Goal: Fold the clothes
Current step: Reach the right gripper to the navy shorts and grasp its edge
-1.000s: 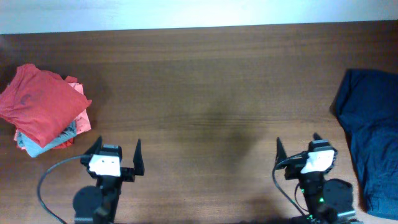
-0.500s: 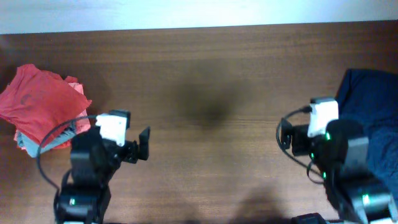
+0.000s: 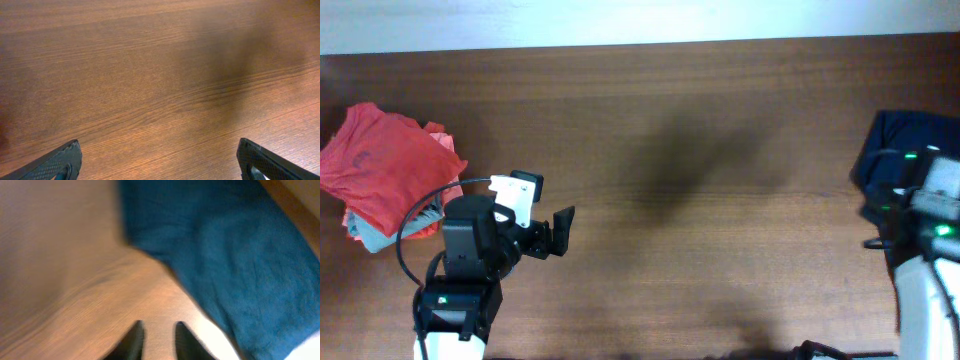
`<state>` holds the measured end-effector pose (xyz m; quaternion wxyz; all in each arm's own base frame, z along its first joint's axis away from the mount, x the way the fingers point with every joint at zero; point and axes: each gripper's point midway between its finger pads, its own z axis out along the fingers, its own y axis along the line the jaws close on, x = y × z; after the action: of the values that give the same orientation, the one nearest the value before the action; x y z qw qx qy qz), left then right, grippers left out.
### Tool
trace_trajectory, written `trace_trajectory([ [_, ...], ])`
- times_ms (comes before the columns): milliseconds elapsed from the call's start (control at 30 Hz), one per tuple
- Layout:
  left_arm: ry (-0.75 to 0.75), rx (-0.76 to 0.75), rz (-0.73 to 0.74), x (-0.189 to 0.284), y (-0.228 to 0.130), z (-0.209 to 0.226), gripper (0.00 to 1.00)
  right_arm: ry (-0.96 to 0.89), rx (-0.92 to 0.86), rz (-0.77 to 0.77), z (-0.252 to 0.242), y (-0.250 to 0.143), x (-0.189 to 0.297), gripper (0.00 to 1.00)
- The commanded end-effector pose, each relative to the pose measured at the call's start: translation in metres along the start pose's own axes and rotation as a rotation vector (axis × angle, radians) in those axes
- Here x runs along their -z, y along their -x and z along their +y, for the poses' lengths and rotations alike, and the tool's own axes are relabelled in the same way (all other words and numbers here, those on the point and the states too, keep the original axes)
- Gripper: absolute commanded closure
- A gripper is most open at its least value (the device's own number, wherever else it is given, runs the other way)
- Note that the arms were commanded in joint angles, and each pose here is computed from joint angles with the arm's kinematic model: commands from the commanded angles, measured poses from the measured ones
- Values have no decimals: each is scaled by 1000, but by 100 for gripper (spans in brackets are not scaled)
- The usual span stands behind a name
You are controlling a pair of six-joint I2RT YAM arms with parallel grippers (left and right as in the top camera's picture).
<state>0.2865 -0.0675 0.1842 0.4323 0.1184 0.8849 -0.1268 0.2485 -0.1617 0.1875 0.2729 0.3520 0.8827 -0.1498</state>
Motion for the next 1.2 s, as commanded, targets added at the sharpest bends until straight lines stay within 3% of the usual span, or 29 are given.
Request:
trace_trajectory([
  [0, -14, 0, -31, 4, 11, -3, 3, -95, -163, 66, -40, 1, -22, 80],
  [333, -15, 0, -30, 4, 11, -3, 4, -322, -507, 355, -130, -54, -99, 77],
  [567, -30, 2, -23, 4, 9, -5, 4, -376, -606, 506, -160, -95, -135, 77],
  [800, -30, 2, -24, 4, 9, -5, 4, -285, -618, 638, -143, -125, -162, 78],
  [1000, -30, 2, -24, 4, 9, -5, 4, -19, -670, 724, -92, -135, -170, 78],
  [1167, -29, -1, -33, 4, 11, -5, 4, 227, -571, 769, -31, -134, -163, 77],
])
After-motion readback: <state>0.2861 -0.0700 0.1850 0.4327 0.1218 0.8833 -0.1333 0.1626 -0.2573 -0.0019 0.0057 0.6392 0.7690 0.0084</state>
